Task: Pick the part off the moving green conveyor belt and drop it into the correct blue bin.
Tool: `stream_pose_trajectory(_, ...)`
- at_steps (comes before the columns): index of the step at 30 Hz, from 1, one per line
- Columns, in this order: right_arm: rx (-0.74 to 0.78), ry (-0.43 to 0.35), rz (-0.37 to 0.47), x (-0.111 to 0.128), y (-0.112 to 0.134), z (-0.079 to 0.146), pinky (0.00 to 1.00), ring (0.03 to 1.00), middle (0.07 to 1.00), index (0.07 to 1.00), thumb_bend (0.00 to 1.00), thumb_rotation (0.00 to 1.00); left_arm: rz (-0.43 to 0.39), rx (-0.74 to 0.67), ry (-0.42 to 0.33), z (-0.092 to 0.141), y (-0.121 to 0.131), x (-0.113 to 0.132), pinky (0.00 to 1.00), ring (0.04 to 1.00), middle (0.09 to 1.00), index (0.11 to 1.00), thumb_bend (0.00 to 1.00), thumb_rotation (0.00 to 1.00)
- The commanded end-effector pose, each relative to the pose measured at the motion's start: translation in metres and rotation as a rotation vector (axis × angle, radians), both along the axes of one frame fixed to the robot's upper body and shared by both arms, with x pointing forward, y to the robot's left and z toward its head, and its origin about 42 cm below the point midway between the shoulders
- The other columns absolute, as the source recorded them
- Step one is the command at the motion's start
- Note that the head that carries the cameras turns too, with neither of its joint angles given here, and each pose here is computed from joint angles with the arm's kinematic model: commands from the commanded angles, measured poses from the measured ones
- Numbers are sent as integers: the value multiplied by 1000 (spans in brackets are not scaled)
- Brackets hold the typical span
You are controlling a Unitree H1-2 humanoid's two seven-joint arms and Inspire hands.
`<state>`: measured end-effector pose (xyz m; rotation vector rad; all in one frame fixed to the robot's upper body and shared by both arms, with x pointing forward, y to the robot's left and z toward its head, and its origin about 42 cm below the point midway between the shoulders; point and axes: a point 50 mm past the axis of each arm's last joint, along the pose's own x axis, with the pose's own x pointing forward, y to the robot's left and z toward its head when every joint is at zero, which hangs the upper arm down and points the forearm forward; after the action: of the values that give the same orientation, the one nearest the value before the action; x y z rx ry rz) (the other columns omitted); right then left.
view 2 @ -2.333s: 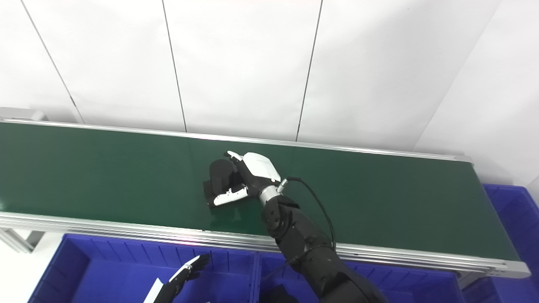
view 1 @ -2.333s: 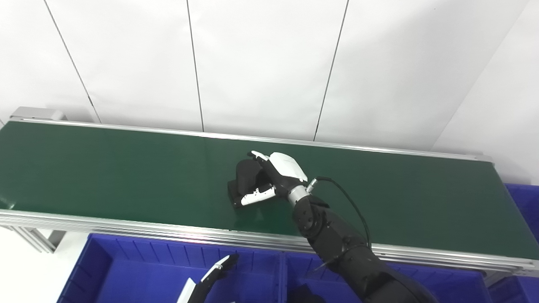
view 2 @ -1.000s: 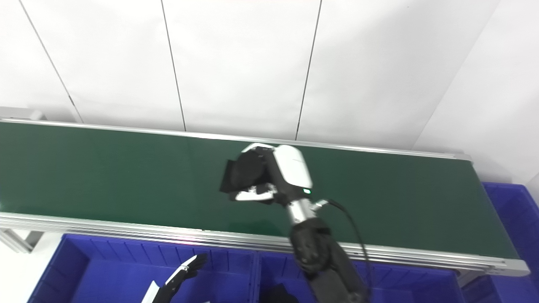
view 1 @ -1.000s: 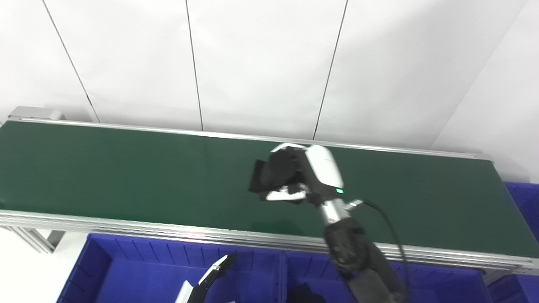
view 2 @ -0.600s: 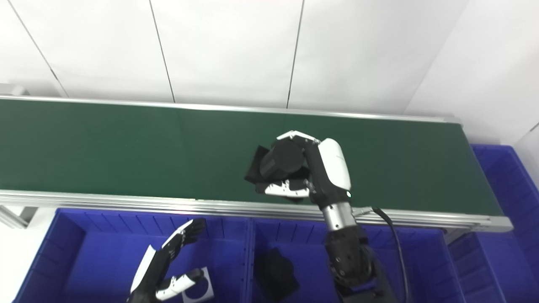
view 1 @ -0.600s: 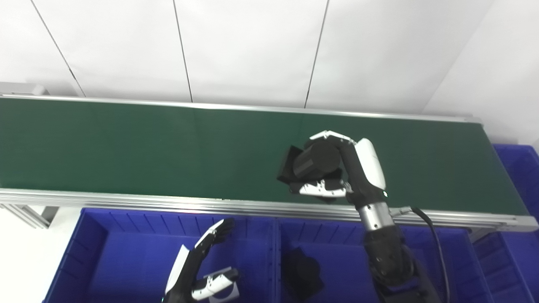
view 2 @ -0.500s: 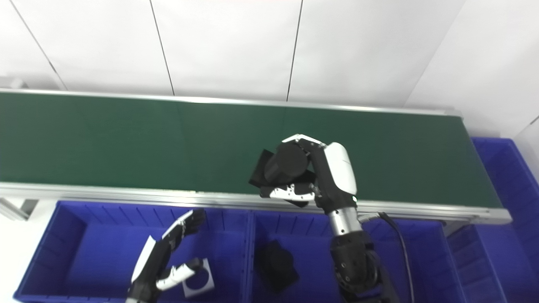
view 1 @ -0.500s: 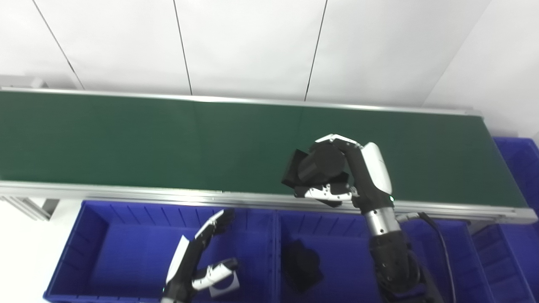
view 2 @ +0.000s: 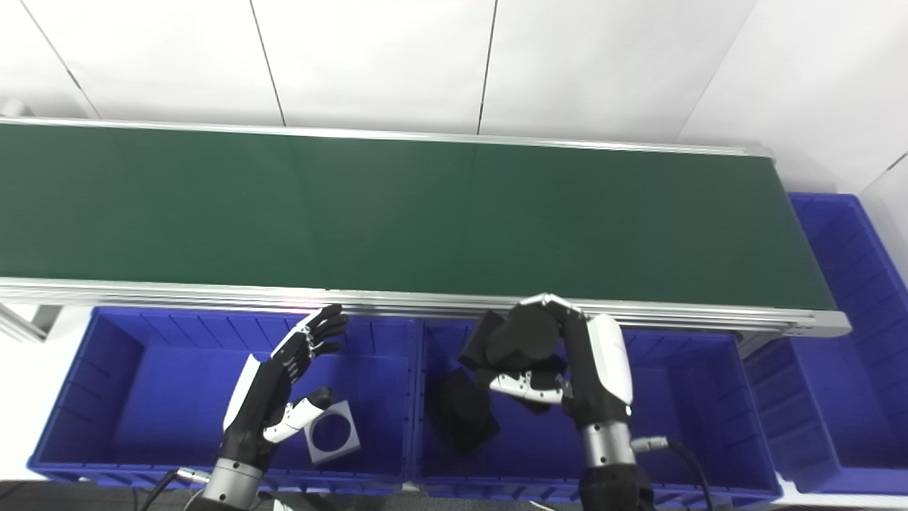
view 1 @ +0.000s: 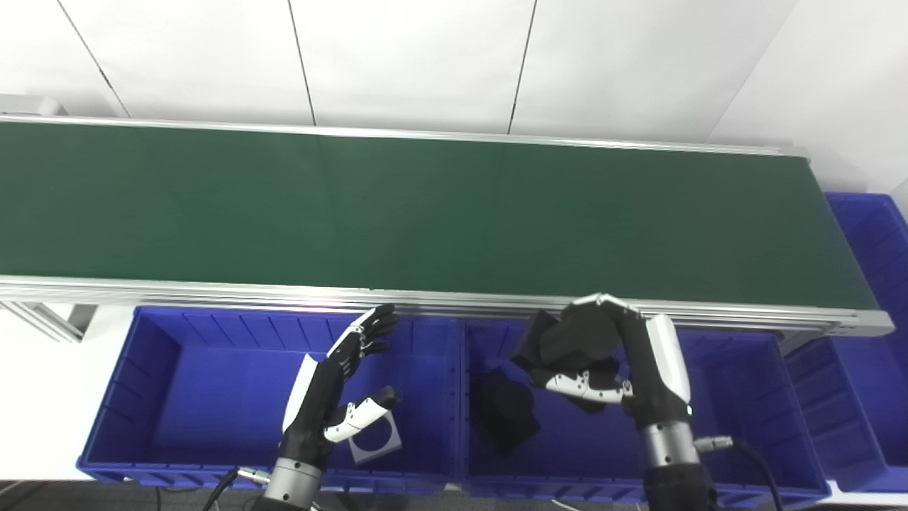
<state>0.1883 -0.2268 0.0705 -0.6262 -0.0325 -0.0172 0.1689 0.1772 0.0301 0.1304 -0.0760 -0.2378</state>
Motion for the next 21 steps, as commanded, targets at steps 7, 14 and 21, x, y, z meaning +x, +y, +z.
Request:
stream_pose_trajectory(7,-14,7,-79,-8,-7,-22,456,504,468,520,520,0,-10,-35,-59,13,6,7,777,825,849,848,690,720)
stream_pose_trajectory(14,-58,163,-139,-3,-8,-34,546,606,583,506,514,68,-10,-54,-55,14,10,9,801,831,849,846,697,706)
stream_pose_trajectory(21,-136,339,-105,0,-5,-38,879,910,935,963,729,360,-9,-53,-51,14,13,9,802,832,848,848,691,693)
